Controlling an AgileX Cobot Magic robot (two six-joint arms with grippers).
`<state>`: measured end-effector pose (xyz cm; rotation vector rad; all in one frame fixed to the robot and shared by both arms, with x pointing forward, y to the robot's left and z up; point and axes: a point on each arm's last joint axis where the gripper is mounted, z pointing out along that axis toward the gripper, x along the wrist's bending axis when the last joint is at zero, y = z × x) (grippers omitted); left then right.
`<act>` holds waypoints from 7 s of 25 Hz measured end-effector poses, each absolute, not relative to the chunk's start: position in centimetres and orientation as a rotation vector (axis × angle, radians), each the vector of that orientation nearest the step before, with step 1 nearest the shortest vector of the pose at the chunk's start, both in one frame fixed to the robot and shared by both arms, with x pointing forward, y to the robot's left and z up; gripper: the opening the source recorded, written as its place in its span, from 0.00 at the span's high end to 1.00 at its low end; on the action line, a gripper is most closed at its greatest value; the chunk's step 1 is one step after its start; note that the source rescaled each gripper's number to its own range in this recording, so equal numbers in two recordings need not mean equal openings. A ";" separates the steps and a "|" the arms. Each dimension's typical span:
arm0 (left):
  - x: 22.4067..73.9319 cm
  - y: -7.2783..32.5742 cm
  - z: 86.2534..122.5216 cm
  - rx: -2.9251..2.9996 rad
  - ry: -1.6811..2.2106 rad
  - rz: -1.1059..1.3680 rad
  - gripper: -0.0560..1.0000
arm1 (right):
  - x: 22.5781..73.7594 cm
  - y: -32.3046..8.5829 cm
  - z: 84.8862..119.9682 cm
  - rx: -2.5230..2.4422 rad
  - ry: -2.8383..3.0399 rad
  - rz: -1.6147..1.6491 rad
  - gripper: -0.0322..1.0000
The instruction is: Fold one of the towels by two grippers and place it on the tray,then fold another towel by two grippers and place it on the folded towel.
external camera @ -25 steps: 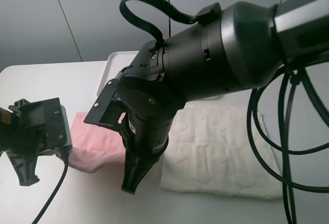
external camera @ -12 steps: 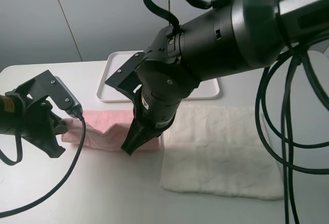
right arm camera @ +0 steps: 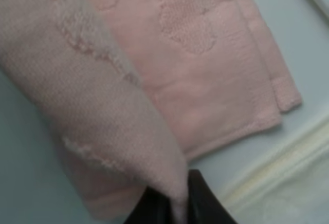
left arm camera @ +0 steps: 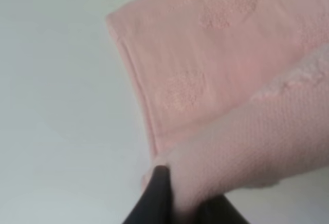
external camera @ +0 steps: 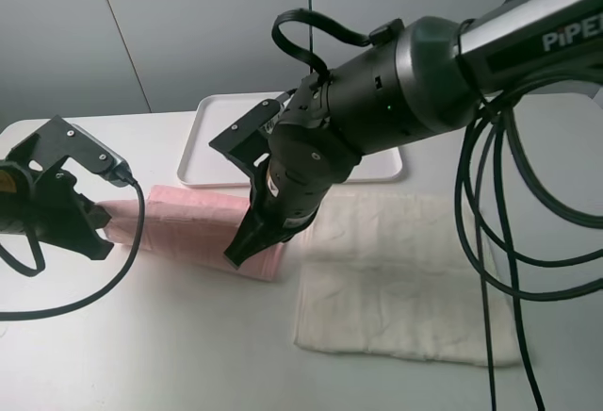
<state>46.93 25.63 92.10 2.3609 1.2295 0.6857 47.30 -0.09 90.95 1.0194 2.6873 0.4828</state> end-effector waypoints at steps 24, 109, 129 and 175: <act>48.8 26.0 91.9 2.041 1.424 0.791 0.00 | 50.1 -1.3 90.8 1.223 2.539 0.605 0.02; 55.0 27.3 86.9 2.305 2.186 0.081 0.01 | 54.8 0.1 86.9 1.738 2.721 0.343 0.05; 54.9 27.4 86.9 2.320 2.185 0.073 0.01 | 55.7 1.4 88.0 1.779 2.773 0.440 0.12; 54.9 27.4 86.8 2.327 2.177 0.077 0.01 | 55.9 1.2 85.9 1.696 2.798 0.374 0.92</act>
